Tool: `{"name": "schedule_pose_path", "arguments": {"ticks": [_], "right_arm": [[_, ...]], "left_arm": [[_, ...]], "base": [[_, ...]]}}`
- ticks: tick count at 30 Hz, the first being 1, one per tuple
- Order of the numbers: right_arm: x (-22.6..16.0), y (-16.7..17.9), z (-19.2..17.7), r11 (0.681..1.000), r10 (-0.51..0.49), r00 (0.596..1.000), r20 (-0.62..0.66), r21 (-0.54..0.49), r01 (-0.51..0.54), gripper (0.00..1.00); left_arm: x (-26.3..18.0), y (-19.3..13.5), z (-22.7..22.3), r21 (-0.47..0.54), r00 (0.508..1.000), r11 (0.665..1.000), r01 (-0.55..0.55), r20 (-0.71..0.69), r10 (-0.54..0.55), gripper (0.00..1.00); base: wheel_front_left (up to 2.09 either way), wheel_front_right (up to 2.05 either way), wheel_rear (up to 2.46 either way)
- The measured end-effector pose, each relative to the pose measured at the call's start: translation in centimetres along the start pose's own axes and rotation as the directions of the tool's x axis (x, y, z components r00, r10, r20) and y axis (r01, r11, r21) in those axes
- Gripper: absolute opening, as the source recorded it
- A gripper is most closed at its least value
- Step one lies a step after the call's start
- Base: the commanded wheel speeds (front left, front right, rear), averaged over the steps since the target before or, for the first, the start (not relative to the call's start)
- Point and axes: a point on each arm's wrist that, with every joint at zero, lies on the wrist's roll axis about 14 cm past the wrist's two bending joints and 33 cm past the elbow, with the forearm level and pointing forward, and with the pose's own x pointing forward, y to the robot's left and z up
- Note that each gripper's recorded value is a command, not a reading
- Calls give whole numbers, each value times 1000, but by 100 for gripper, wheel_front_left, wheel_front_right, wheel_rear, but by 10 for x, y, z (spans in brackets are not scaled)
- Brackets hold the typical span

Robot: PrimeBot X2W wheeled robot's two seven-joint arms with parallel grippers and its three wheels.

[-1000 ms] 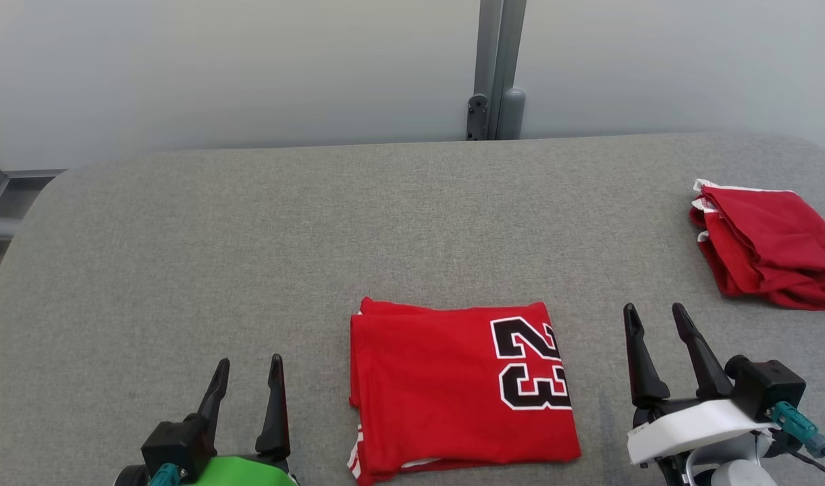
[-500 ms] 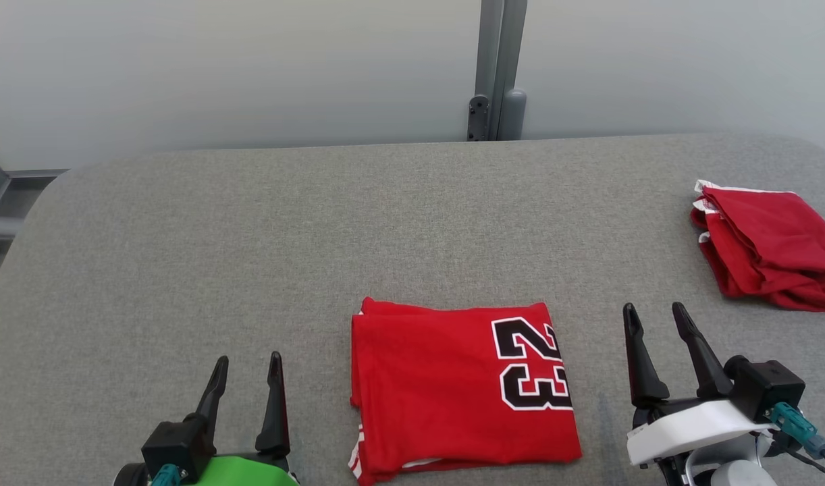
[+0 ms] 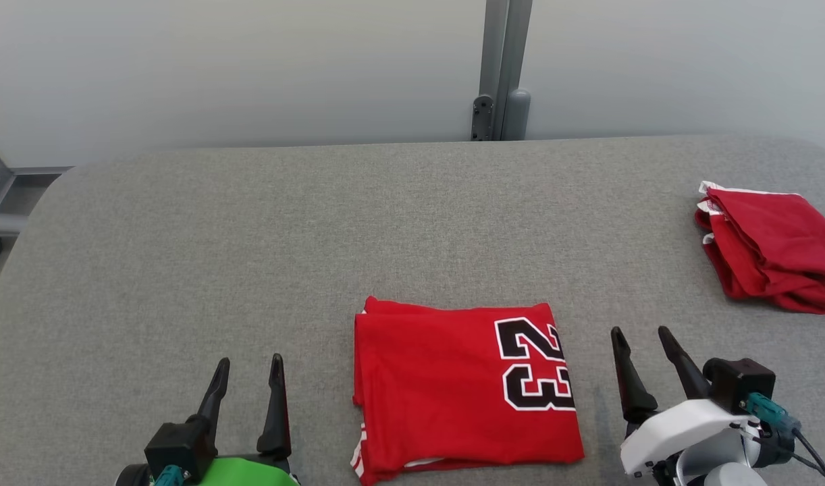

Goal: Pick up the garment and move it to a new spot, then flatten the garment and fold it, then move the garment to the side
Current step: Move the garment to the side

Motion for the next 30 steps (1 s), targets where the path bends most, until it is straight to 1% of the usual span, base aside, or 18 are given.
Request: {"name": "schedule_pose_path", "arguments": {"ticks": [2,5,6,9,11,13,16,20,22,23,24,25,27,28,29,30], "right_arm": [[3,-2,-14,1000,-5,996,-86,5,5,100],[7,0,-35,999,15,977,-211,34,-8,100],[9,2,-43,999,26,965,-259,40,-16,100],[15,8,-56,997,63,937,-344,69,-42,100],[19,12,-62,994,84,925,-372,94,-53,100],[24,14,-67,993,100,912,-398,95,-68,100],[29,23,-81,988,134,882,-452,130,-84,100],[29,31,-100,984,164,836,-524,147,-100,100],[30,36,-105,981,182,819,-544,161,-111,100],[31,37,-107,980,187,811,-554,161,-116,92],[31,38,-109,980,191,806,-561,161,-120,72],[31,38,-110,979,194,801,-567,163,-122,47],[32,39,-111,978,200,795,-573,167,-125,27],[31,39,-112,978,201,792,-576,168,-126,11],[30,39,-113,977,202,790,-579,170,-126,0],[30,39,-112,978,202,790,-578,169,-126,0]], "left_arm": [[0,0,-1,-3,1000,1000,-4,-2,4,100],[-2,2,-3,-7,1000,1000,-8,-7,8,100],[-2,2,-4,-10,1000,1000,-12,-9,12,100],[-2,4,-6,-14,1000,1000,-22,-16,21,100],[-2,6,-8,-16,999,999,-29,-21,29,100],[-2,8,-9,-18,999,999,-37,-25,37,100],[-2,13,-12,-24,998,998,-55,-33,54,100],[-5,19,-14,-27,996,997,-78,-39,77,100],[-6,23,-14,-27,995,995,-93,-40,92,100],[-7,24,-15,-27,995,995,-97,-41,96,100],[-8,26,-15,-24,994,995,-101,-41,100,100],[-8,27,-15,-25,994,994,-104,-41,103,100],[-9,28,-14,-25,993,994,-108,-39,107,100],[-9,28,-14,-23,994,994,-108,-39,107,100],[-8,28,-14,-20,994,994,-107,-39,106,100],[-8,27,-15,-20,994,994,-103,-39,102,100]], "base": [[0,0,0],[0,0,0],[0,0,0],[0,0,0],[0,0,0],[0,0,0],[0,0,0],[0,0,0],[0,0,0],[0,0,0],[0,0,0],[0,0,0],[0,0,0],[0,0,0],[0,0,0],[0,0,0]]}}
